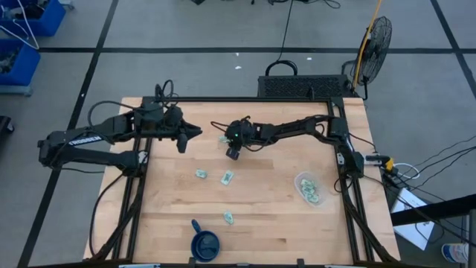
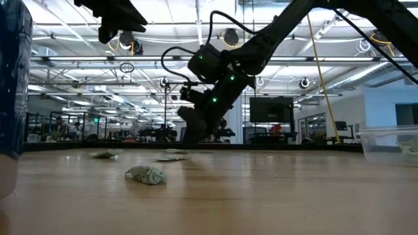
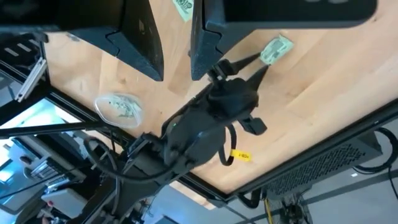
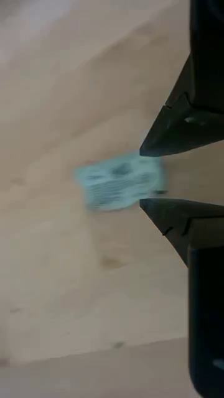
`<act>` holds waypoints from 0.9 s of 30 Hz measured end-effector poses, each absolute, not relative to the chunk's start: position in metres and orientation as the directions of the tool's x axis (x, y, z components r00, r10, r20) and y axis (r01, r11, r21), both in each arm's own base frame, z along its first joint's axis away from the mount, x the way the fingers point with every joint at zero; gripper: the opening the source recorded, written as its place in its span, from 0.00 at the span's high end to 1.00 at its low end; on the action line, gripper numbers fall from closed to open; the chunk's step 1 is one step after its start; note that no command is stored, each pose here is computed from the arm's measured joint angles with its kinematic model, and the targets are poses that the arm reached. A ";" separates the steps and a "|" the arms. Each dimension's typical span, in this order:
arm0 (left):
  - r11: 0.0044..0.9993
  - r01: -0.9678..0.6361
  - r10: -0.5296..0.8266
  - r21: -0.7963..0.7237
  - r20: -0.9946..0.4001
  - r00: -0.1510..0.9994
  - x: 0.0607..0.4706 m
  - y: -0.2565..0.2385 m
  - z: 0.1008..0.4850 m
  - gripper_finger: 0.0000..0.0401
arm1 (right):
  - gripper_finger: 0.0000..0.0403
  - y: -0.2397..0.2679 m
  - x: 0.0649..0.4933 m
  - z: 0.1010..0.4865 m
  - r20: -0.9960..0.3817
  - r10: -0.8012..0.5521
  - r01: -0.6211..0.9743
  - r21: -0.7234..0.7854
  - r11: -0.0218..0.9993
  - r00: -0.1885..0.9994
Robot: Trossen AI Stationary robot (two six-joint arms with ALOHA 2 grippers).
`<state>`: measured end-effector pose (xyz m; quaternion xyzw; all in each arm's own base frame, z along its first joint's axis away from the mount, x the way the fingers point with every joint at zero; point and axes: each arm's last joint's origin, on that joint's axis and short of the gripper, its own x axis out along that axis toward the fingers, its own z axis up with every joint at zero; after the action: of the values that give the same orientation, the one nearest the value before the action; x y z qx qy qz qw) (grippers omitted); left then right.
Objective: Pick and place Stevia / Truvia into bins
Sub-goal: Put the green stevia packet into the transparent container
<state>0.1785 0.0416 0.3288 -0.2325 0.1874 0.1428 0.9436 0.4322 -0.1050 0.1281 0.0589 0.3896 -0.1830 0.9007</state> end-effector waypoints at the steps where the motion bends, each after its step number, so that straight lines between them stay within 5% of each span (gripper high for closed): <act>1: 0.852 -0.357 0.182 -0.384 -0.421 0.888 0.178 0.042 0.329 0.79 | 0.72 -0.106 0.433 0.130 -0.709 -0.289 0.376 -0.035 0.926 0.644; 16: 0.853 -0.364 0.181 -0.374 -0.443 0.878 0.177 0.042 0.327 0.79 | 0.74 -0.104 0.431 0.091 -0.759 -0.277 0.437 0.010 0.900 0.590; 27: 0.847 -0.386 0.175 -0.365 -0.494 0.852 0.175 0.041 0.322 0.79 | 0.98 -0.072 0.433 0.087 -0.796 -0.221 0.470 0.089 0.878 0.564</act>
<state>0.1748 0.0409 0.3217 -0.2319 0.2274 0.1499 0.9338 0.4326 -0.0721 0.0872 0.1470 0.4228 -0.1981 0.8720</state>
